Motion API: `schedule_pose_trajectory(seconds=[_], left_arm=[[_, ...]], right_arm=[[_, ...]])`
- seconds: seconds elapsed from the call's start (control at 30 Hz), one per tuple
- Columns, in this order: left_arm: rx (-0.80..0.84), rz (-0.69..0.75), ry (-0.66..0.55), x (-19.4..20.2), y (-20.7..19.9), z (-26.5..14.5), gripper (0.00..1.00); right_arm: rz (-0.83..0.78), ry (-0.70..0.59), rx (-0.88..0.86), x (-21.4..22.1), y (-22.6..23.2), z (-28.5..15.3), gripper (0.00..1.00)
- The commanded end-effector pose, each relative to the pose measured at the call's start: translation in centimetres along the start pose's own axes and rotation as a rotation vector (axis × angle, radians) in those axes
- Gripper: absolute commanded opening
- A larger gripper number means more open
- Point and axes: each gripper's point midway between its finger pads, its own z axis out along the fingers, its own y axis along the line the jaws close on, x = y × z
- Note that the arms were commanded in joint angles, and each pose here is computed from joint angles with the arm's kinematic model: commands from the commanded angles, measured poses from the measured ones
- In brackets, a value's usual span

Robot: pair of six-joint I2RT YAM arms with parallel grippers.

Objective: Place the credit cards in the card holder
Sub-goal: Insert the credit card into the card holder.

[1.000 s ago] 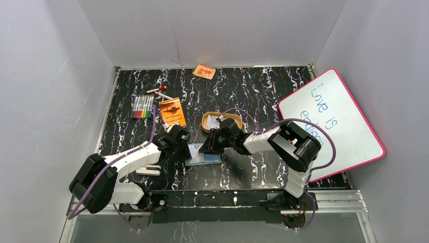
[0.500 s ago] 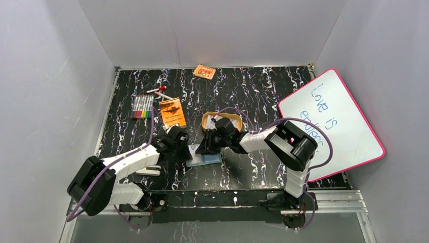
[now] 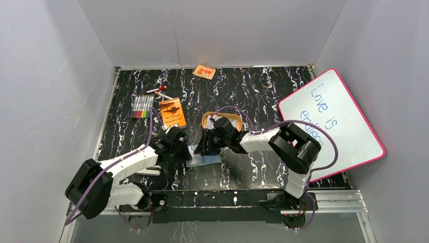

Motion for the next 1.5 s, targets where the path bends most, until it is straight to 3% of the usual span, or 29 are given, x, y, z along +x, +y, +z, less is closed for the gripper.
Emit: schedule_pose_trajectory(seconds=[0.0,0.17,0.23,0.27,0.43,0.63,0.83,1.07,1.23,1.47], left_arm=[[-0.009,-0.002,-0.053,-1.1,0.1,-1.0,0.36],[-0.003,-0.001,-0.081,-1.6,-0.1,-1.5,0.4],[-0.004,-0.002,-0.083,-1.7,0.0,-1.6,0.41],[-0.006,-0.002,-0.084,-1.7,0.0,-1.6,0.41],[-0.014,-0.002,-0.099,-2.0,0.2,-1.9,0.42],[0.015,-0.013,-0.149,-2.8,-0.2,-3.3,0.53],[0.025,-0.027,-0.183,-3.2,0.1,-4.6,0.59],[0.023,-0.079,-0.218,-3.1,1.0,-5.1,0.62],[0.004,-0.105,-0.218,-2.8,1.7,-5.2,0.64],[-0.008,-0.123,-0.222,-2.5,2.3,-5.2,0.64]], right_arm=[[-0.084,-0.057,0.042,-1.3,1.6,-1.7,0.58],[-0.154,-0.075,0.074,-2.0,2.3,-3.3,0.66],[-0.184,-0.072,0.085,-2.2,2.6,-3.8,0.96],[-0.197,-0.071,0.094,-2.3,2.7,-4.0,0.98],[-0.26,-0.102,0.144,-3.1,3.2,-6.0,0.99],[-0.358,-0.245,0.235,-5.6,4.3,-10.7,0.99],[-0.385,-0.282,0.385,-5.1,-0.2,-13.8,0.9],[-0.328,-0.247,0.372,-3.5,-3.0,-12.6,0.7],[-0.307,-0.22,0.389,-4.4,-2.5,-10.9,0.7],[-0.315,-0.162,0.593,-4.8,-5.0,-10.9,0.71]])
